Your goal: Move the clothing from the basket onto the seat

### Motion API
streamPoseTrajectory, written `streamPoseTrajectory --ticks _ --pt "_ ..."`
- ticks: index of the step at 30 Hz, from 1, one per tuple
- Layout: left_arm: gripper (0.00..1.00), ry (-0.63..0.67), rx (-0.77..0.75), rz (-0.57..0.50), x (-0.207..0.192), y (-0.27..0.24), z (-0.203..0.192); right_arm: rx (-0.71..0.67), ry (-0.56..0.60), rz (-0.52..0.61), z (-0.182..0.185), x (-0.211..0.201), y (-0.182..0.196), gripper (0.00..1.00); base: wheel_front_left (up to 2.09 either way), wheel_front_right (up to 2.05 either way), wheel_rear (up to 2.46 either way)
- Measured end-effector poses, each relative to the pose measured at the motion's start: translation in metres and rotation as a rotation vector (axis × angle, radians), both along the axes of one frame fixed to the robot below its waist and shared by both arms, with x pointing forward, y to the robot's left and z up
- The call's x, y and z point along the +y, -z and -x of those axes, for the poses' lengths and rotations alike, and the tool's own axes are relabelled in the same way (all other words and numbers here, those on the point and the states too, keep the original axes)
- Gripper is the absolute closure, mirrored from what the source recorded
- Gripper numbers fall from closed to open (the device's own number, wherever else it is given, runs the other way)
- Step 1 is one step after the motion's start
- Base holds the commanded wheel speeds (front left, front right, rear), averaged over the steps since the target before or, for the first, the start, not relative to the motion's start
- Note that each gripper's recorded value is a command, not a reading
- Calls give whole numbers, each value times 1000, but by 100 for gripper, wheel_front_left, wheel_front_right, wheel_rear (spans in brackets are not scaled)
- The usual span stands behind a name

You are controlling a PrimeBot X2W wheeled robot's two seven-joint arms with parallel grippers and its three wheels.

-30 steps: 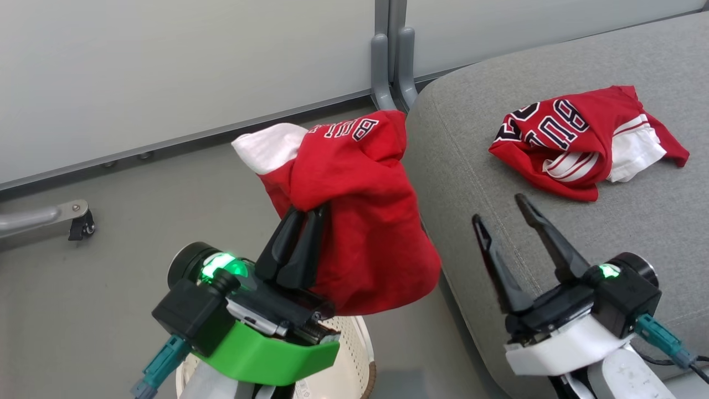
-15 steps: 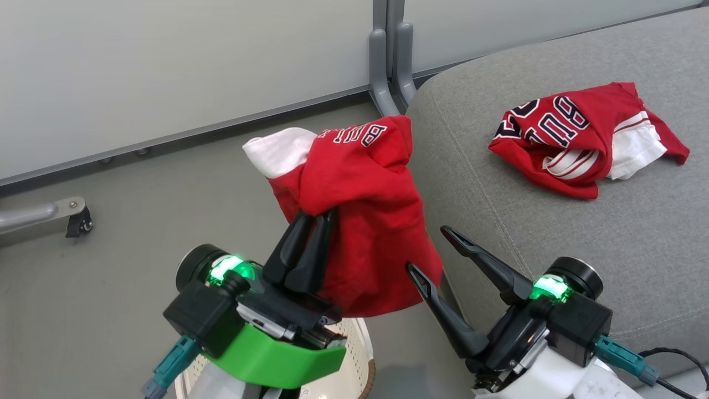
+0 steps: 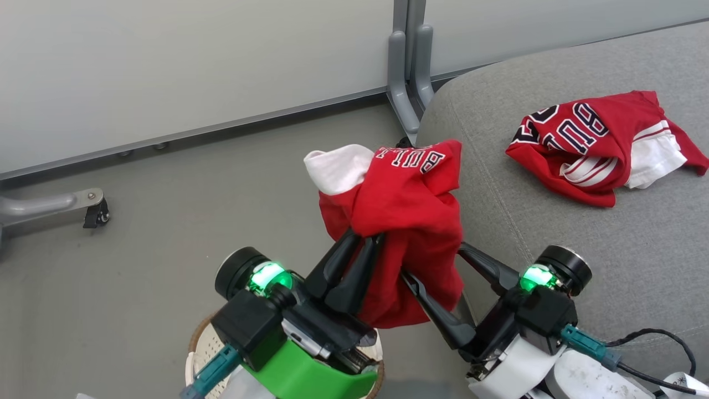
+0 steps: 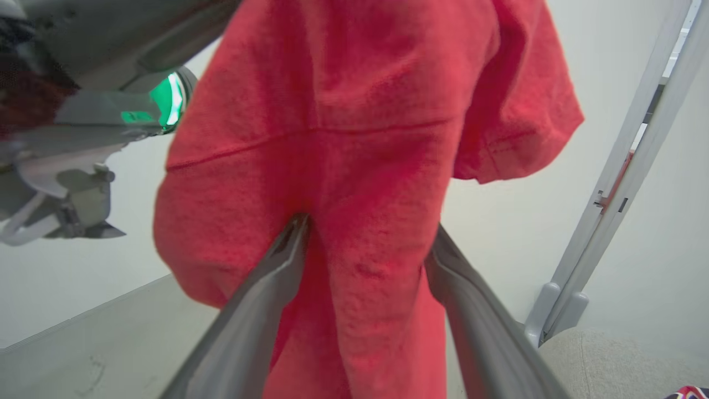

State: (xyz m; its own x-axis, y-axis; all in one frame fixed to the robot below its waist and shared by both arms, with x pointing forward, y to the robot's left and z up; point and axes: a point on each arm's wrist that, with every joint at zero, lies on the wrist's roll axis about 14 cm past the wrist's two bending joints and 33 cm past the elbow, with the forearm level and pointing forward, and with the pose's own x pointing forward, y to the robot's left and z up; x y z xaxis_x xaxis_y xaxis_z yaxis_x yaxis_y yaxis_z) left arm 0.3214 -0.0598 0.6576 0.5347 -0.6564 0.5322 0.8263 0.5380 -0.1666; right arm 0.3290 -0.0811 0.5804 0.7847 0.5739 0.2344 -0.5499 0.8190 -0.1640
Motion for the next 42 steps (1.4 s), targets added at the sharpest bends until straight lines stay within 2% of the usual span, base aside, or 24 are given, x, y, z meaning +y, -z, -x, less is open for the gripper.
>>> streamPoseTrajectory --ticks 9,15,16,17,18,42 --pt "100 29 -2 -19 -6 3 8 -11 -101 95 4 21 6 0 0 0 0" --pt "100 42 4 -25 -9 5 11 -16 -131 120 4 29 8 0 0 0 0" --pt "100 44 4 -26 -10 5 12 -13 -139 124 5 31 10 21 0 0 0" --pt "100 45 4 -27 -10 6 12 -12 -142 126 6 32 10 85 0 0 0" --pt "100 45 5 -28 -10 6 12 -13 -142 123 5 33 10 100 0 0 0" --pt "100 38 15 -27 -9 7 11 -31 -99 99 2 25 2 100 0 0 0"
